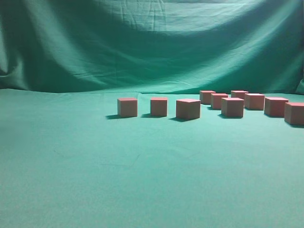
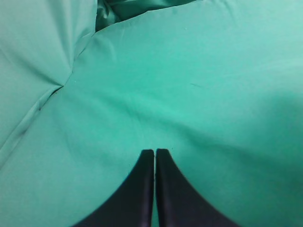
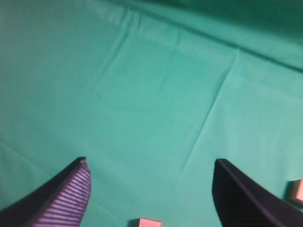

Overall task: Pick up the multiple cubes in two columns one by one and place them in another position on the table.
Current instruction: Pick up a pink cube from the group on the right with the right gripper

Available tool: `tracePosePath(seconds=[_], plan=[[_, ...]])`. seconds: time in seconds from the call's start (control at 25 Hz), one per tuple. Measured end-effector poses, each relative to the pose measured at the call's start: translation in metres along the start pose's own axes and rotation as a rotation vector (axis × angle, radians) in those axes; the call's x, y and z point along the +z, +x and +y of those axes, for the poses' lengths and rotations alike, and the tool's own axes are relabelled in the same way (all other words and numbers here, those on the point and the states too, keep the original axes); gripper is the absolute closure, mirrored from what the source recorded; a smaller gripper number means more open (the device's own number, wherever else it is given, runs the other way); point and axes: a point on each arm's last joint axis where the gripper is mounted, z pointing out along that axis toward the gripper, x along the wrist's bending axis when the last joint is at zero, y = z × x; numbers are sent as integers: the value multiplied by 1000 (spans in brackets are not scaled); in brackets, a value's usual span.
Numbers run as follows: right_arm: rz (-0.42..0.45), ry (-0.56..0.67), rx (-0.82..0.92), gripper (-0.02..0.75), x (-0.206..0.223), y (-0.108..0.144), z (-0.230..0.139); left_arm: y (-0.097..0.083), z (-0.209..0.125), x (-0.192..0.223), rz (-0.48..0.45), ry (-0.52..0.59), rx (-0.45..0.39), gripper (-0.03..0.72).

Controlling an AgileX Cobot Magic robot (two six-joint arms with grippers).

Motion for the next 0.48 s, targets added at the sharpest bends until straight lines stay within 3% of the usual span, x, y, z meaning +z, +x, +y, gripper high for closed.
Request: tracePosePath(seconds=[0.2, 0.28, 0.44, 0.48], plan=[[-39, -70, 101, 218, -88, -46, 0, 0, 0, 0, 0, 0, 0, 688], [-64, -49, 122, 218, -94, -57, -7, 0, 0, 0, 0, 0, 0, 688], [-197, 133, 205, 218, -101, -101, -61, 0, 0, 0, 0, 0, 0, 688], [-221, 171, 218, 258, -99, -108, -71, 0, 0, 0, 0, 0, 0, 688]])
